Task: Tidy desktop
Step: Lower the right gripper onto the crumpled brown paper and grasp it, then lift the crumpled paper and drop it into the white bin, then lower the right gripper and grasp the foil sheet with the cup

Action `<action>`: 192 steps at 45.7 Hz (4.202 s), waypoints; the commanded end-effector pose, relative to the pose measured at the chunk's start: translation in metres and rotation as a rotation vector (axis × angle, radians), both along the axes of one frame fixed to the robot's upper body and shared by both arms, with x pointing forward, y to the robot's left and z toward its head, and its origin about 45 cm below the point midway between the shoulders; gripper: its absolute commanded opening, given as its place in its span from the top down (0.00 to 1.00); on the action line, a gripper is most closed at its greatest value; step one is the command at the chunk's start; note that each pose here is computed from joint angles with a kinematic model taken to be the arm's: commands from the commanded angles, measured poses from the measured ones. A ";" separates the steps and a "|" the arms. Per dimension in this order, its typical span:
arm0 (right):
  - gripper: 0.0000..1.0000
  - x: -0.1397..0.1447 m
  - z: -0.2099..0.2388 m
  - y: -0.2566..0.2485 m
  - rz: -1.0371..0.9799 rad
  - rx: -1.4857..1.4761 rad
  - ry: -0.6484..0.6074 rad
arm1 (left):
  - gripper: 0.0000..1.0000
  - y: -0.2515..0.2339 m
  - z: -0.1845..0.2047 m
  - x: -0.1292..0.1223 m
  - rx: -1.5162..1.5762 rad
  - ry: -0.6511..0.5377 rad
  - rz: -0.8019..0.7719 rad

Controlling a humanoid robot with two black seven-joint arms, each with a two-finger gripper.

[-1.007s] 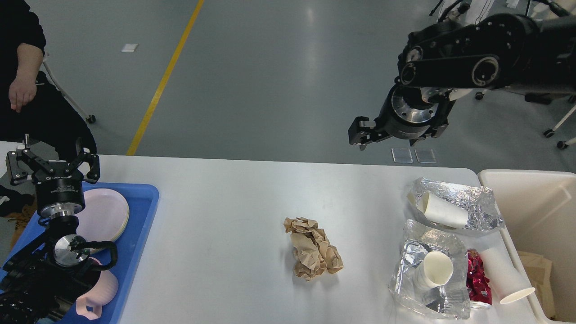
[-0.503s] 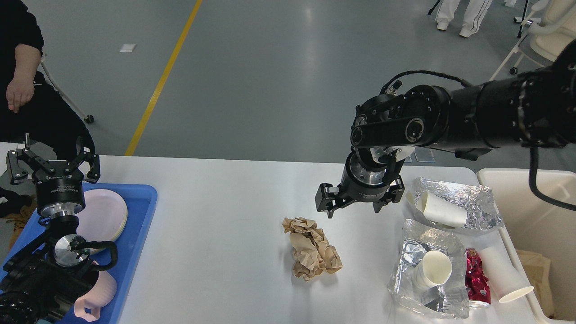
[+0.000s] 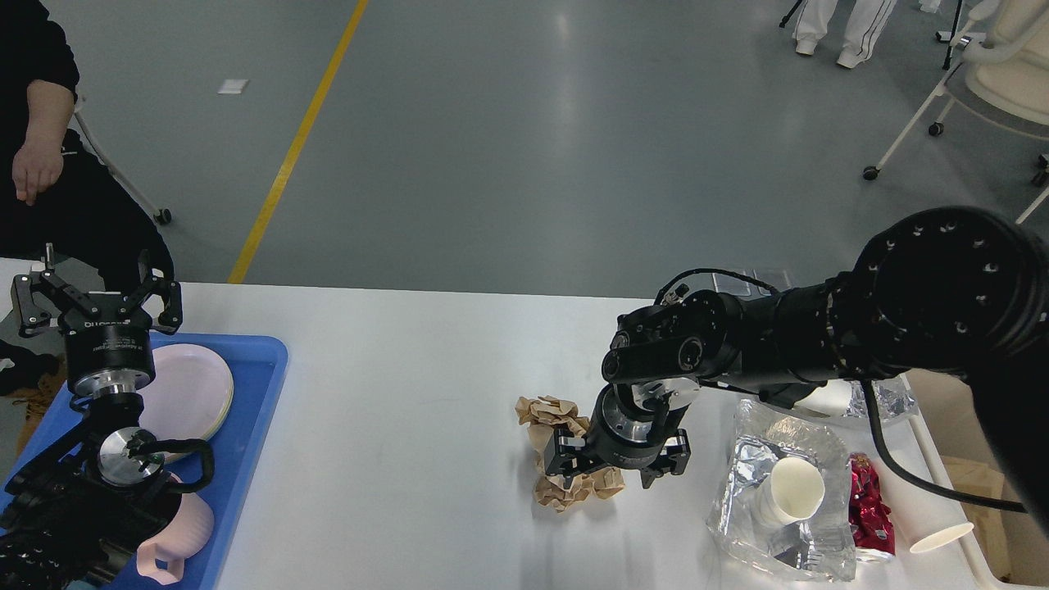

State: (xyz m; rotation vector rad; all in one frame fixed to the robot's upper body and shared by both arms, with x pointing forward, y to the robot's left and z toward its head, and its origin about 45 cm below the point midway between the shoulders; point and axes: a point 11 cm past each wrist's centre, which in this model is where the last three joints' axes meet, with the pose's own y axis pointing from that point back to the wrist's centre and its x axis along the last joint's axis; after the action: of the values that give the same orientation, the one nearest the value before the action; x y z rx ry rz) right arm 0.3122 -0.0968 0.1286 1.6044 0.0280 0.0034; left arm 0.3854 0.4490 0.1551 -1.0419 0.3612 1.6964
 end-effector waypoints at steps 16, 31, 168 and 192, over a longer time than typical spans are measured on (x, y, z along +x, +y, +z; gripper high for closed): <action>0.00 0.020 -0.009 0.021 -0.101 0.100 -0.052 | 0.04 0.000 0.000 0.000 0.000 0.000 0.000; 0.00 0.025 -0.028 0.022 -0.173 0.108 -0.102 | 0.04 0.000 0.000 0.000 0.000 0.000 0.000; 0.00 0.056 0.003 -0.397 -1.077 -0.332 -0.594 | 0.04 0.000 0.000 0.000 -0.001 0.000 0.001; 0.00 0.137 0.147 -0.167 -0.561 -0.017 -0.635 | 0.04 0.000 0.000 0.000 0.000 0.000 0.000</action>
State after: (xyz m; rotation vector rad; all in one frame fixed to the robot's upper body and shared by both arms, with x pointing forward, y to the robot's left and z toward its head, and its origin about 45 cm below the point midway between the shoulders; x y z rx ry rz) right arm 0.4468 -0.3092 0.2619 1.4479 -1.0004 -0.0164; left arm 0.3854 0.4490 0.1551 -1.0419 0.3612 1.6965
